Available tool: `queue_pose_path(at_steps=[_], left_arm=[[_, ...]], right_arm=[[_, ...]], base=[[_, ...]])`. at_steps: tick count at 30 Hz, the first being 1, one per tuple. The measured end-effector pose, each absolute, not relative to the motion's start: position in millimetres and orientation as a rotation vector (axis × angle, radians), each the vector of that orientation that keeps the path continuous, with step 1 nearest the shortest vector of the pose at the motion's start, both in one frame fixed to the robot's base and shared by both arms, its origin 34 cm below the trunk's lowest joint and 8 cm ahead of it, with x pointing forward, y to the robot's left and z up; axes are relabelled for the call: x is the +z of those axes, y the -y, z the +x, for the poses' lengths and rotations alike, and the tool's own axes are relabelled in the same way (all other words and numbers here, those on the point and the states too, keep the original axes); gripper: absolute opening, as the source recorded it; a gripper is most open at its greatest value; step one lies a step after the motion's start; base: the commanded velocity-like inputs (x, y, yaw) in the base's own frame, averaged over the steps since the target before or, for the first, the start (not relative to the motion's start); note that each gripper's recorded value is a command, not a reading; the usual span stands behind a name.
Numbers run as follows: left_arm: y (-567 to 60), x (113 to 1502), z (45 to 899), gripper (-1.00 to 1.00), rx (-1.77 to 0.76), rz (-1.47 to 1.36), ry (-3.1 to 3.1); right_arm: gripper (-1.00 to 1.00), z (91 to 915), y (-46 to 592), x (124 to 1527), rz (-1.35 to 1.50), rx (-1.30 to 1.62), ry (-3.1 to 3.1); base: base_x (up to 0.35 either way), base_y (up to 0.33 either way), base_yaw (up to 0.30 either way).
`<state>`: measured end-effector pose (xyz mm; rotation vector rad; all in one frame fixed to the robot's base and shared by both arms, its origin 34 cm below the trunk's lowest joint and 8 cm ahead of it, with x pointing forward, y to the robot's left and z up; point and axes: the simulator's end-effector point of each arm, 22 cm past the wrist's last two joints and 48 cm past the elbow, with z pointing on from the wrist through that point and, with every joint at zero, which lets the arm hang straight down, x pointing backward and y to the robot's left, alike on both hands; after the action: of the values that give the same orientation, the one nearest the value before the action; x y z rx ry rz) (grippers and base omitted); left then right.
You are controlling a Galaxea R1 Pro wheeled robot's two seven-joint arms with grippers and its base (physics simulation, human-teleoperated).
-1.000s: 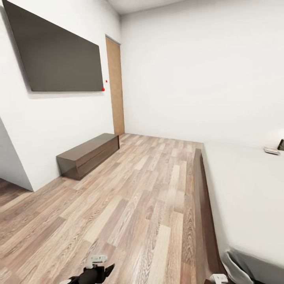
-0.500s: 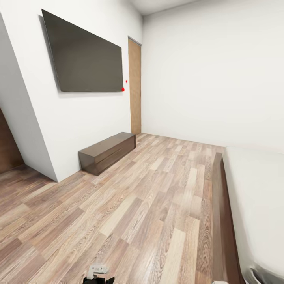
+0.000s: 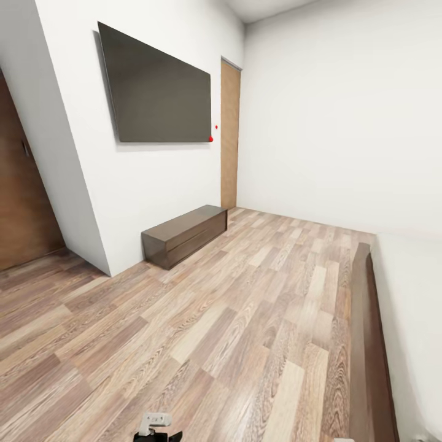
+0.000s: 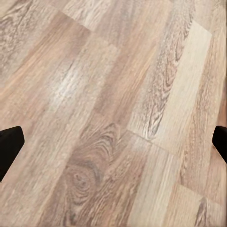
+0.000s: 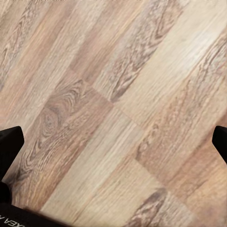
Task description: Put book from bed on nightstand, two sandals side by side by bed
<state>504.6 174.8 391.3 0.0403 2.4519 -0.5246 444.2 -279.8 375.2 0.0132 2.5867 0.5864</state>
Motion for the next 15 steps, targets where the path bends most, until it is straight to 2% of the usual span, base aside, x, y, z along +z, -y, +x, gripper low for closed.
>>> queue_pose_path(at_steps=[15], left_arm=[[-163.3, 392.2, 503.6, 1.00, -0.545, 0.041, -2.449]], right_arm=[[1.00, 445.4, 280.0, 376.1, 0.013, 0.589, -2.583]], base=[[0.000, 0.000, 0.008]])
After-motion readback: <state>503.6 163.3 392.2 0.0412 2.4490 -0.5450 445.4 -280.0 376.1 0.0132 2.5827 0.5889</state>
